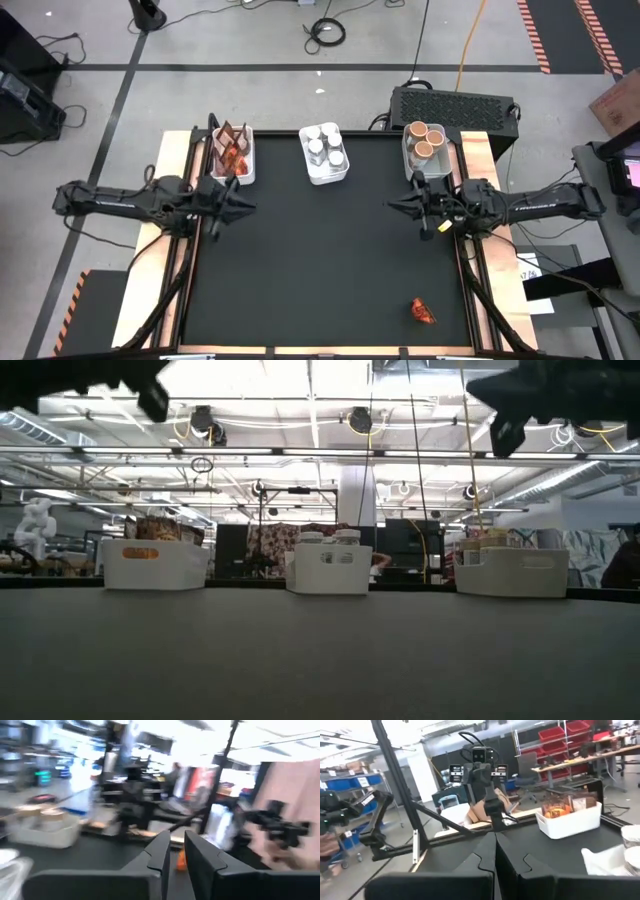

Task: Sort spices by type
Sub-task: Put the orange seasoning pack into the left white bin

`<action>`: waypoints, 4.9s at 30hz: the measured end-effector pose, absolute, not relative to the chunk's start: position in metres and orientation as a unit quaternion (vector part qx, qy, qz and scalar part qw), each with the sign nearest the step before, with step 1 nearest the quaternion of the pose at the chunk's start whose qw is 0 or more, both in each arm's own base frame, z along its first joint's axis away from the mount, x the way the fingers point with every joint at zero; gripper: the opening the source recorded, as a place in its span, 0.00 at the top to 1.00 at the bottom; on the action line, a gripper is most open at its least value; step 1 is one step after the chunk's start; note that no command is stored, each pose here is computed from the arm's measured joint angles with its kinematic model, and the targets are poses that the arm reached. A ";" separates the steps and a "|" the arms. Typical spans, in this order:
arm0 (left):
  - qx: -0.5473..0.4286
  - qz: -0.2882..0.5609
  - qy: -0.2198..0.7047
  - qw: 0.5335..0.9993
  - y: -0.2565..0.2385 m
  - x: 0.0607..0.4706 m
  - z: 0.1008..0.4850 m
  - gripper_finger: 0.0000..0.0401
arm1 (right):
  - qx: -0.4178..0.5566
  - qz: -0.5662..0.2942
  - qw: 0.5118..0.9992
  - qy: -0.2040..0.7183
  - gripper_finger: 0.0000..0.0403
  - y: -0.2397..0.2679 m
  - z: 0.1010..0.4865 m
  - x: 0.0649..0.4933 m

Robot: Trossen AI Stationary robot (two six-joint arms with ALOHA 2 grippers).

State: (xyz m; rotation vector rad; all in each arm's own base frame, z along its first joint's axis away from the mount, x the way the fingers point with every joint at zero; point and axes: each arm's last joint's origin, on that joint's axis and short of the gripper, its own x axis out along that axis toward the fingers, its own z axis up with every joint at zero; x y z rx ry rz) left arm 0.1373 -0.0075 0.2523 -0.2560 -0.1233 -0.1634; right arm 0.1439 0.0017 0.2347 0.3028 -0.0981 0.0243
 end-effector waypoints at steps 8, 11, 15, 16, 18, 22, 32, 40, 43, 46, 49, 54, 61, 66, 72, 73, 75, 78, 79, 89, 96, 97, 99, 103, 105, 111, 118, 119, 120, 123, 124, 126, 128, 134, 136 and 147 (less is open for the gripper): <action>-0.071 -0.146 -0.003 0.987 -0.048 0.204 0.250 0.86 | 0.150 0.010 0.989 -0.011 1.00 0.002 0.256 0.145; -0.040 -0.169 -0.014 0.985 -0.067 0.238 0.249 0.84 | 0.168 0.010 0.986 0.012 1.00 0.003 0.257 0.145; 0.024 -0.215 -0.024 0.976 -0.095 0.282 0.252 0.76 | 0.186 0.010 0.981 0.056 1.00 0.006 0.262 0.143; 0.030 -0.221 -0.023 0.974 -0.101 0.294 0.252 0.73 | 0.190 0.010 0.979 0.068 1.00 0.006 0.262 0.143; 0.041 -0.230 -0.022 0.972 -0.113 0.315 0.251 0.67 | 0.196 0.010 0.977 0.084 1.00 0.008 0.264 0.141; 0.061 -0.241 -0.021 0.968 -0.135 0.355 0.246 0.56 | 0.198 0.012 0.974 0.110 1.00 0.009 0.266 0.139; 0.131 -0.247 0.068 0.958 -0.173 0.469 0.227 0.40 | 0.195 0.004 0.969 0.150 1.00 0.009 0.261 0.137; 0.180 -0.278 0.075 0.941 -0.188 0.531 0.200 0.40 | 0.195 0.001 0.967 0.162 1.00 0.009 0.258 0.136; 0.194 -0.270 0.052 0.942 -0.184 0.547 0.198 0.40 | 0.194 -0.001 0.965 0.174 1.00 0.009 0.256 0.135; 0.199 -0.262 0.032 0.944 -0.177 0.559 0.197 0.40 | 0.198 -0.002 0.964 0.176 1.00 0.009 0.256 0.135; 0.192 -0.283 0.036 0.939 -0.170 0.568 0.184 0.40 | 0.200 -0.002 0.964 0.177 1.00 0.009 0.256 0.135; 0.189 -0.283 0.032 0.940 -0.166 0.575 0.166 0.40 | 0.203 -0.003 0.963 0.179 1.00 0.009 0.255 0.135; 0.164 -0.271 0.021 0.948 -0.151 0.587 0.144 0.40 | 0.203 -0.003 0.963 0.178 1.00 0.009 0.255 0.135; 0.137 -0.286 0.031 0.948 -0.152 0.588 0.137 0.40 | 0.206 -0.004 0.962 0.179 1.00 0.009 0.255 0.135; 0.137 -0.295 0.015 0.946 -0.154 0.587 0.141 0.42 | 0.206 -0.004 0.962 0.179 1.00 0.009 0.255 0.135; 0.137 -0.294 0.014 0.946 -0.154 0.588 0.141 0.43 | 0.206 -0.004 0.962 0.178 1.00 0.009 0.255 0.135; 0.136 -0.295 0.015 0.946 -0.154 0.587 0.141 0.48 | 0.206 -0.004 0.962 0.178 1.00 0.009 0.255 0.135; 0.136 -0.295 0.015 0.946 -0.154 0.587 0.141 0.59 | 0.206 -0.004 0.962 0.178 1.00 0.009 0.255 0.135; 0.136 -0.295 0.014 0.946 -0.154 0.587 0.141 0.63 | 0.206 -0.004 0.962 0.179 1.00 0.009 0.255 0.135; 0.092 -0.297 0.034 0.950 -0.151 0.588 0.140 0.98 | 0.211 -0.005 0.961 0.179 1.00 0.009 0.255 0.135; 0.084 -0.310 0.051 0.946 -0.150 0.582 0.175 0.99 | 0.219 -0.007 0.959 0.178 1.00 0.009 0.255 0.135; 0.081 -0.320 0.061 0.942 -0.150 0.579 0.185 0.99 | 0.219 -0.007 0.959 0.179 1.00 0.009 0.255 0.135; 0.080 -0.340 0.094 0.932 -0.149 0.570 0.207 0.99 | 0.219 -0.007 0.959 0.181 1.00 0.009 0.255 0.135; 0.118 -0.356 0.140 0.917 -0.149 0.546 0.254 1.00 | 0.214 -0.008 0.959 0.184 1.00 0.009 0.254 0.135; 0.134 -0.344 0.155 0.916 -0.149 0.531 0.280 1.00 | 0.208 -0.008 0.960 0.186 1.00 0.009 0.254 0.135; 0.144 -0.309 0.200 0.919 -0.129 0.476 0.363 1.00 | 0.205 -0.009 0.959 0.194 1.00 0.009 0.252 0.134; 0.165 -0.148 0.273 0.936 -0.095 0.403 0.422 1.00 | 0.197 -0.008 0.961 0.195 1.00 0.009 0.252 0.134; 0.159 -0.127 0.278 0.939 -0.091 0.392 0.428 1.00 | 0.195 -0.008 0.961 0.195 1.00 0.009 0.252 0.134; 0.154 -0.104 0.283 0.941 -0.085 0.380 0.435 1.00 | 0.195 -0.008 0.961 0.195 1.00 0.009 0.252 0.134; 0.127 -0.051 0.298 0.945 -0.069 0.345 0.443 1.00 | 0.192 -0.007 0.962 0.194 1.00 0.009 0.252 0.134; 0.121 -0.030 0.298 0.946 -0.065 0.334 0.444 1.00 | 0.192 -0.007 0.962 0.194 1.00 0.009 0.252 0.134; 0.108 0.020 0.298 0.948 -0.056 0.310 0.441 1.00 | 0.191 -0.008 0.962 0.193 1.00 0.009 0.252 0.135; 0.087 0.067 0.279 0.954 -0.048 0.286 0.437 1.00 | 0.189 -0.012 0.963 0.195 1.00 0.009 0.252 0.136; 0.027 0.211 0.222 0.952 -0.021 0.220 0.403 1.00 | 0.194 -0.085 0.960 0.181 1.00 0.005 0.249 0.147; 0.014 0.269 0.200 0.942 -0.011 0.201 0.389 1.00 | 0.196 -0.086 0.962 0.172 1.00 0.006 0.249 0.155; -0.069 0.532 0.109 0.837 0.028 0.161 0.293 1.00 | 0.166 -0.070 0.973 0.146 1.00 0.009 0.239 0.198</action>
